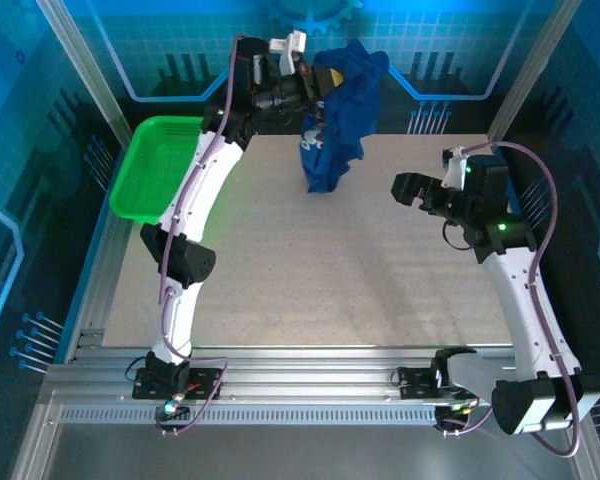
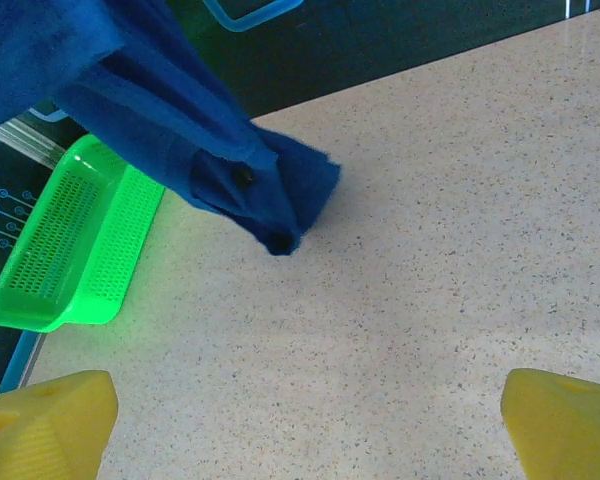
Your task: Fold and stack the t-shirts
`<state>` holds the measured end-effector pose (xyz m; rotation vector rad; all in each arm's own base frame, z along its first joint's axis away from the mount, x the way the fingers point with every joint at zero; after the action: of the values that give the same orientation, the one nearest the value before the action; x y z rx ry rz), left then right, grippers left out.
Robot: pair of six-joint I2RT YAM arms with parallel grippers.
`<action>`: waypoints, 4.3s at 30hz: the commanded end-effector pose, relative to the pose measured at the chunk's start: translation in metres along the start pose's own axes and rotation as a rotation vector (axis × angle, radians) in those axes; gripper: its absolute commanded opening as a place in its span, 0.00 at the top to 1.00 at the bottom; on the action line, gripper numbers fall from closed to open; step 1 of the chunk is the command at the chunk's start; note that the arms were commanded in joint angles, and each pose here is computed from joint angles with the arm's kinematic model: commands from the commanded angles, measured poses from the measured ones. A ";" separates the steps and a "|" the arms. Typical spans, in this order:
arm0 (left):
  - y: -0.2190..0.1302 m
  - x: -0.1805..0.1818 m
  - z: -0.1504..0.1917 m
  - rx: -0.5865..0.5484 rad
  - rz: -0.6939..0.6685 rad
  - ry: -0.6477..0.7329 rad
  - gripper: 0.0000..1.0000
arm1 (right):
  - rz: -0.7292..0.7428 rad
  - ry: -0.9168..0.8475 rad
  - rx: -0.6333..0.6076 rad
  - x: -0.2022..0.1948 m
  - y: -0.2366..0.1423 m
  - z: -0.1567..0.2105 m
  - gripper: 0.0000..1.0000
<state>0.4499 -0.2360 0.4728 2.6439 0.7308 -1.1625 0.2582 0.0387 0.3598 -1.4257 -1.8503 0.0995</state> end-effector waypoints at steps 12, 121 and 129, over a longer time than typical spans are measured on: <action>-0.078 0.187 0.126 -0.037 -0.313 -0.517 0.01 | -0.021 0.061 0.071 -0.011 0.010 0.022 0.00; -0.223 -0.021 -0.061 -0.554 -0.662 0.109 1.00 | -0.137 0.317 -0.269 0.002 -0.037 -0.150 1.00; -0.234 0.004 -0.056 -0.534 -0.753 -0.012 1.00 | -0.272 0.364 -0.258 -0.016 -0.048 -0.143 1.00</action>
<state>0.3670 -0.0163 0.5316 2.0124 1.7847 -0.8167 0.3122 -0.0475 0.4701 -1.4010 -1.6944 -0.4631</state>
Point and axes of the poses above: each hand's point on the last joint's axis, 136 mm out from that joint toward the fingers, its own y axis out along the fingers, its own x axis along the line the jaws close on, z = x × y, the point moved 10 cm from there along -y, back along the fingers, and after that the axes turned 4 degrees about y, right-handed, at the moved point
